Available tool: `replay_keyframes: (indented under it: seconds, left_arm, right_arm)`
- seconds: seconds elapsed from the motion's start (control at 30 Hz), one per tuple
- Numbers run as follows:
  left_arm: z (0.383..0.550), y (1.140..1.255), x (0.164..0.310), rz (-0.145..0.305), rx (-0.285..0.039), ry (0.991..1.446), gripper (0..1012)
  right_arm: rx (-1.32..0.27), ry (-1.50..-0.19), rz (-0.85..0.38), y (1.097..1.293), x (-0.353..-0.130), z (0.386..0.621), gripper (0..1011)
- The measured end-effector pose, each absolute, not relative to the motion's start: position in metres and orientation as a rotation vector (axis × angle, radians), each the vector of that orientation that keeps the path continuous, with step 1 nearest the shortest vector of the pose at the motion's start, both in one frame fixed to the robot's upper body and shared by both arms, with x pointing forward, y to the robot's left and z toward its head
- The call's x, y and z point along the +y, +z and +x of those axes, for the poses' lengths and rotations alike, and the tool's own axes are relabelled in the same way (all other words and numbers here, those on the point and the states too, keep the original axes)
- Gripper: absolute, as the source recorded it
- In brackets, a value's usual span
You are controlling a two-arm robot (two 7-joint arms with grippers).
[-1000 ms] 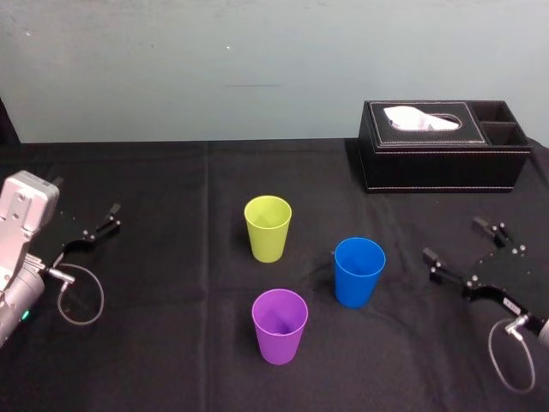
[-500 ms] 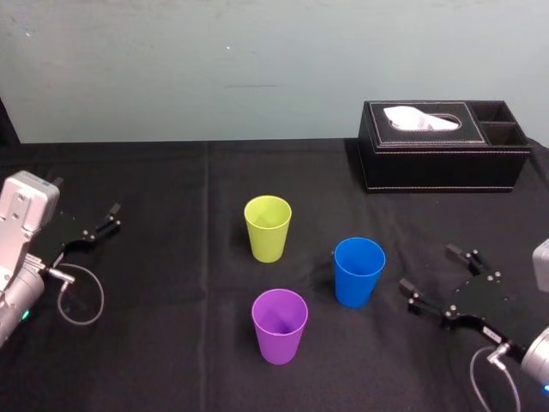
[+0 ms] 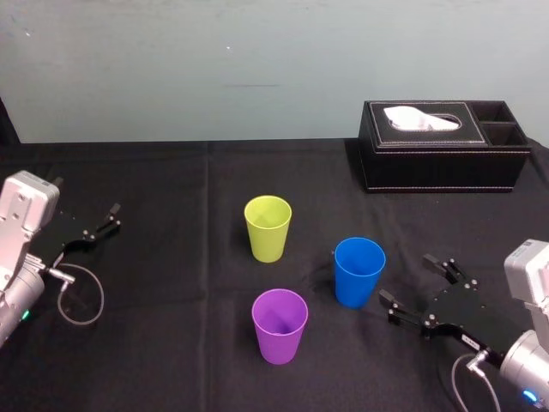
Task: Stack the three plastic cups sequentially using one hand.
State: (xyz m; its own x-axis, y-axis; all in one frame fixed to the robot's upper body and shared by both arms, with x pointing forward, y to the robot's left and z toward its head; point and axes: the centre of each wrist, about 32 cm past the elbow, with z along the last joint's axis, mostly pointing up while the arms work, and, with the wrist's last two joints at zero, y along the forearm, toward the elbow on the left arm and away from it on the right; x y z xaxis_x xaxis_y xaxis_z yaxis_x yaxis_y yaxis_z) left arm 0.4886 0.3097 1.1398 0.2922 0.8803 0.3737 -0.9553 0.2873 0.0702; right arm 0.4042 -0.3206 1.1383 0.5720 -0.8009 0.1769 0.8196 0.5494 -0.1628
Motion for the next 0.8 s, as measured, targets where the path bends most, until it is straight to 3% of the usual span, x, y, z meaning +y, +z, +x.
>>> replay_keyframes:
  seconds: [0.8]
  left_arm:
    - [0.489,1.140,0.310,0.304,-0.285,1.248,1010]
  right_arm:
    - [-0.082,-0.910,-0.242,1.134,-0.306,0.421,1003]
